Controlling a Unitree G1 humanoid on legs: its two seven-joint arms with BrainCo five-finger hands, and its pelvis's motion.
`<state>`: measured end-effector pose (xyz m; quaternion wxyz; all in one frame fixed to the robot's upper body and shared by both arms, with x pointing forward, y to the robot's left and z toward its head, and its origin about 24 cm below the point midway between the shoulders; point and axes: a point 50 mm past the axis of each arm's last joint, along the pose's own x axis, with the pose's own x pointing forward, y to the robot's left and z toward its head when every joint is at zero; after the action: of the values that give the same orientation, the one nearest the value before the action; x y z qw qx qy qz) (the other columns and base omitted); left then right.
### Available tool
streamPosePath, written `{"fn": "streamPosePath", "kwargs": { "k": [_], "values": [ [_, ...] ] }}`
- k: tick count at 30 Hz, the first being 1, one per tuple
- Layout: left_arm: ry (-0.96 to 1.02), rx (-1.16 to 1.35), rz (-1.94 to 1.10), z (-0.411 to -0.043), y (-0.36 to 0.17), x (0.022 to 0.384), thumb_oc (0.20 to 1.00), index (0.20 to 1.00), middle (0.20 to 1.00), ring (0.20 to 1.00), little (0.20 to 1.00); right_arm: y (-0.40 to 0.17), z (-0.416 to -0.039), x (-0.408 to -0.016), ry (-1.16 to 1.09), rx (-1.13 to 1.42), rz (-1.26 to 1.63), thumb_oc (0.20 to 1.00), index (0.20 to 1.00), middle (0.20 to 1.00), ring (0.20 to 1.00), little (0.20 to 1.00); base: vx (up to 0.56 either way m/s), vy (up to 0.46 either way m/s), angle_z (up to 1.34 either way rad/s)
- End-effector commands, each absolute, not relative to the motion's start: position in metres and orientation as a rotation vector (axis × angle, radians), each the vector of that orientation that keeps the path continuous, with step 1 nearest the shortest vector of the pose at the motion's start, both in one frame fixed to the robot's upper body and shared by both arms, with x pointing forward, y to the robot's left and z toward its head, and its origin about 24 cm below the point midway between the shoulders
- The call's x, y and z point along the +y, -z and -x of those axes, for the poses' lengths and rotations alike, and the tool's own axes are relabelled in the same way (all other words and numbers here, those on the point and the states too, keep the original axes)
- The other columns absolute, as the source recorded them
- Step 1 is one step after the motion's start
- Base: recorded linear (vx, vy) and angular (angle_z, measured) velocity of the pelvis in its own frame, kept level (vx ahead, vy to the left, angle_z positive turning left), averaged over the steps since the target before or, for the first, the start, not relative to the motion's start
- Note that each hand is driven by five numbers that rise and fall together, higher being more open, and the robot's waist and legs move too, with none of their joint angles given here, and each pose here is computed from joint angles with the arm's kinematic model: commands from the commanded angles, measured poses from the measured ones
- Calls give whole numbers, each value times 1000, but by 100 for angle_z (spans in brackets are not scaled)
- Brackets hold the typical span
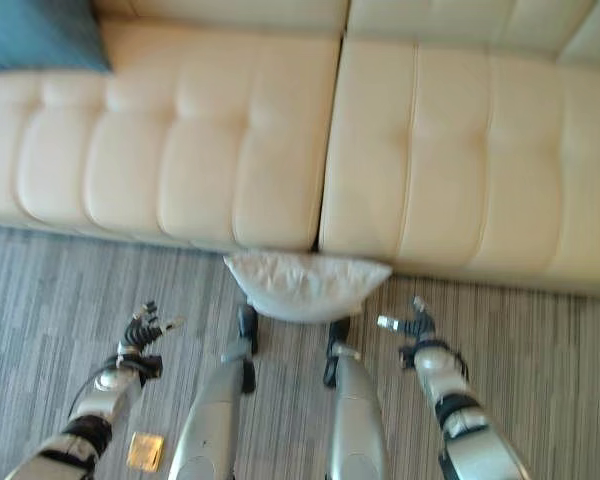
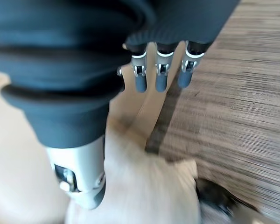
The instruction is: Pick up all the scattered cushions and arrange them neatly on the sofa.
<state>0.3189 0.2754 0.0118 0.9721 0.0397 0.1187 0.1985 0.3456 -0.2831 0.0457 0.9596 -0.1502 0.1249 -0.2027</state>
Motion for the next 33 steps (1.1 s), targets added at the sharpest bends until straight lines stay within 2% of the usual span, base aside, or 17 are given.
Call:
{"fn": "streamPosePath", "kwargs": {
  "k": [1, 2, 3, 6, 8, 9, 10, 11, 12, 13, 14, 15, 16, 23, 27, 33],
  "values": [
    [-439, 151, -137, -319, -30, 288, 1000, 1000, 1000, 1000, 1000, -43, -340, -284, 486, 221, 192, 1000, 1000, 1000, 1000, 1000, -289, 81, 11],
    [-391, 82, -192, -339, -56, 280, 1000, 1000, 1000, 1000, 1000, -68, -359, -275, 458, 153, 190, 1000, 1000, 1000, 1000, 1000, -172, 38, -3],
    [-391, 79, -192, -340, -57, 280, 1000, 1000, 1000, 1000, 1000, -69, -360, -275, 458, 151, 189, 1000, 1000, 1000, 1000, 1000, -61, 28, -11],
    [-250, -72, -298, -380, -116, 244, 1000, 1000, 1000, 1000, 1000, -129, -396, -233, 335, -7, 251, 1000, 1000, 1000, 1000, 1000, -21, 13, -9],
    [-187, -120, -314, -393, -136, 222, 1000, 1000, 1000, 1000, 1000, -147, -408, -206, 267, -59, 259, 1000, 1000, 1000, 1000, 1000, -7, 2, -44],
    [-187, -121, -314, -393, -136, 222, 1000, 1000, 1000, 1000, 1000, -148, -408, -206, 268, -60, 259, 1000, 1000, 1000, 1000, 1000, 9, -5, -10],
    [-155, -144, -317, -399, -146, 208, 1000, 1000, 1000, 1000, 1000, -156, -412, -192, 236, -84, 251, 1000, 1000, 1000, 1000, 1000, 14, -19, 43],
    [-89, -174, -314, -407, -157, 179, 1000, 1000, 1000, 1000, 1000, -166, -416, -163, 175, -120, 205, 1000, 1000, 1000, 1000, 1000, 13, -19, 43],
    [-89, -175, -314, -407, -158, 178, 1000, 1000, 1000, 1000, 1000, -166, -416, -163, 175, -121, 205, 887, 887, 887, 887, 887, 0, 0, 0],
    [-60, -186, -303, -410, -161, 164, 1000, 1000, 1000, 1000, 1000, -169, -417, -148, 143, -133, 195, 442, 442, 442, 442, 442, 4, -38, -20],
    [-11, -197, -259, -412, -164, 138, 1000, 1000, 1000, 1000, 1000, -177, -418, -123, 86, -164, 160, 200, 200, 200, 200, 200, 2, -38, -7],
    [-11, -197, -259, -412, -164, 138, 837, 837, 837, 837, 837, -177, -418, -123, 87, -164, 160, 200, 200, 200, 200, 200, 2, -24, 15],
    [-9, -183, -225, -412, -162, 129, 200, 200, 200, 200, 200, -181, -418, -114, 70, -175, 137, 200, 200, 200, 200, 200, -5, -18, 10],
    [-55, -141, -23, -408, -149, 118, 200, 200, 200, 200, 200, -196, -414, -96, 34, -264, 95, 200, 200, 200, 200, 200, -12, -29, 7],
    [11, -349, 30, -399, -188, 101, 200, 200, 200, 200, 200, -197, -404, -96, 12, -340, 23, 200, 200, 200, 200, 200, -2, 0, 1],
    [57, -485, 75, -384, -207, 94, 200, 200, 200, 200, 200, -193, -391, -95, -28, -399, -8, 200, 200, 200, 200, 200, -1, 2, -1]
  ]
}}
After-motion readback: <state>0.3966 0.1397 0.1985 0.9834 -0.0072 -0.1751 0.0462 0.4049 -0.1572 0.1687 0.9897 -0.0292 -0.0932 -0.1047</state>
